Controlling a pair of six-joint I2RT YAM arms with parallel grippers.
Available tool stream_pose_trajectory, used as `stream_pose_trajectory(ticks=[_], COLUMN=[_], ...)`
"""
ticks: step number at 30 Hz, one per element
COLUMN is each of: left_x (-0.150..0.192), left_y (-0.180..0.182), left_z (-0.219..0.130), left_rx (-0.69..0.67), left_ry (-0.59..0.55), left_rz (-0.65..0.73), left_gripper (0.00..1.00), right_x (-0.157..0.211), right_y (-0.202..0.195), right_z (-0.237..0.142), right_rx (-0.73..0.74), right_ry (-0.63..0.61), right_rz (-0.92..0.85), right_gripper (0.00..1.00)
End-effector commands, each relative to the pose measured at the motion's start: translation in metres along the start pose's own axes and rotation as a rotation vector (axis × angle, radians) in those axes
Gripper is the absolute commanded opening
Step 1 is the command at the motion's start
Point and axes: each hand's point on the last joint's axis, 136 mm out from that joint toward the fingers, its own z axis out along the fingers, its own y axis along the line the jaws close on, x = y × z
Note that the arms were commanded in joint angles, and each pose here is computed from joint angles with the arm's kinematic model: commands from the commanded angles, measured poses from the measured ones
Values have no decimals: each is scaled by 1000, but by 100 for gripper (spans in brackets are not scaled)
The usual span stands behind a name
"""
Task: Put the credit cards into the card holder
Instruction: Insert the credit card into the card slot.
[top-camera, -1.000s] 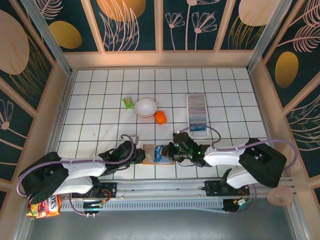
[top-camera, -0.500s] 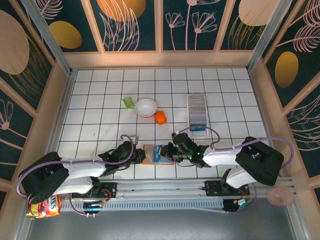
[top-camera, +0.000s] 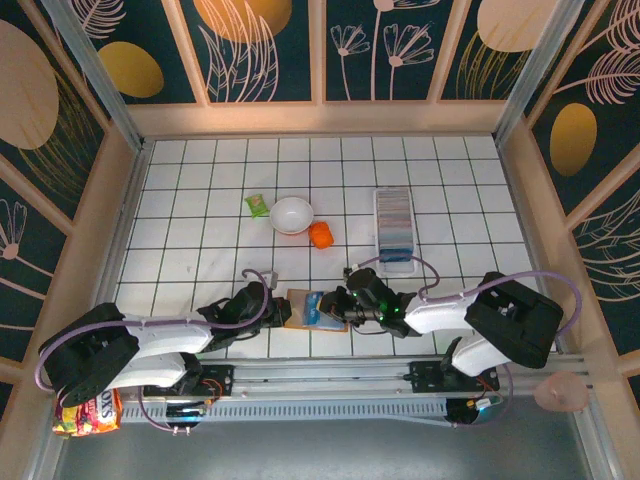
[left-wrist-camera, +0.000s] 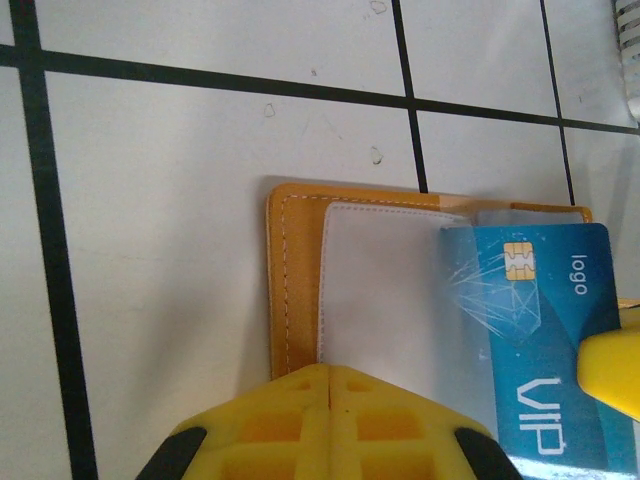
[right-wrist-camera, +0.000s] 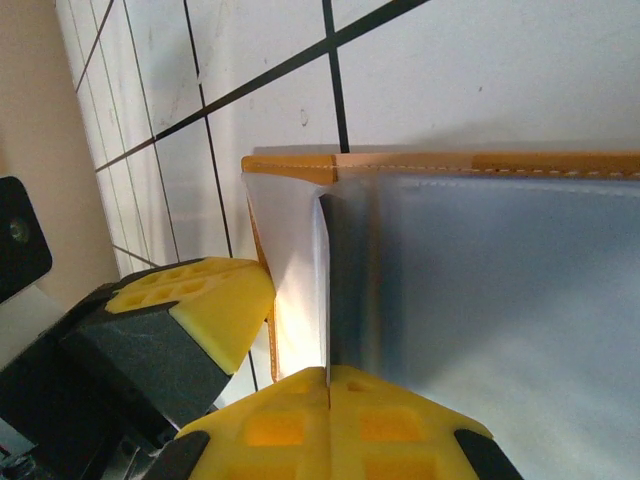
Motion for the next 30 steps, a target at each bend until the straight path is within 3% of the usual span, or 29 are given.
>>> stream_pose_trajectory(ticks=[1,4,6,8,10,13,30], left_x=[18,17,13,11,9,13,23], left_y=[29,27,25,23,21,17,25], left_z=[0,-1,-4,-6,-8,-9,-8], left_rx=[-106,-112,-119,-119,-114,-87,-70], left_ry=[64,65,60,55,52,69,81], left_rz=[15,23,29,30,23,11,-15], left_gripper=[0,0,0,4,17,21,11], right_x=[2,0,-2,-4,-4,-1,10], right_y=[3,-11,-21,-26,-29,-29,-9], right_z=[4,4,2,1,1,5,29], right_rx=[-7,82,146,184,196,197,213], right_ry=[1,-13,-29,-43,-47,-30,11], right_rz=[3,-16,-39,-57,-62,-67,-125], right_gripper=[0,13,17,17,11,3,3])
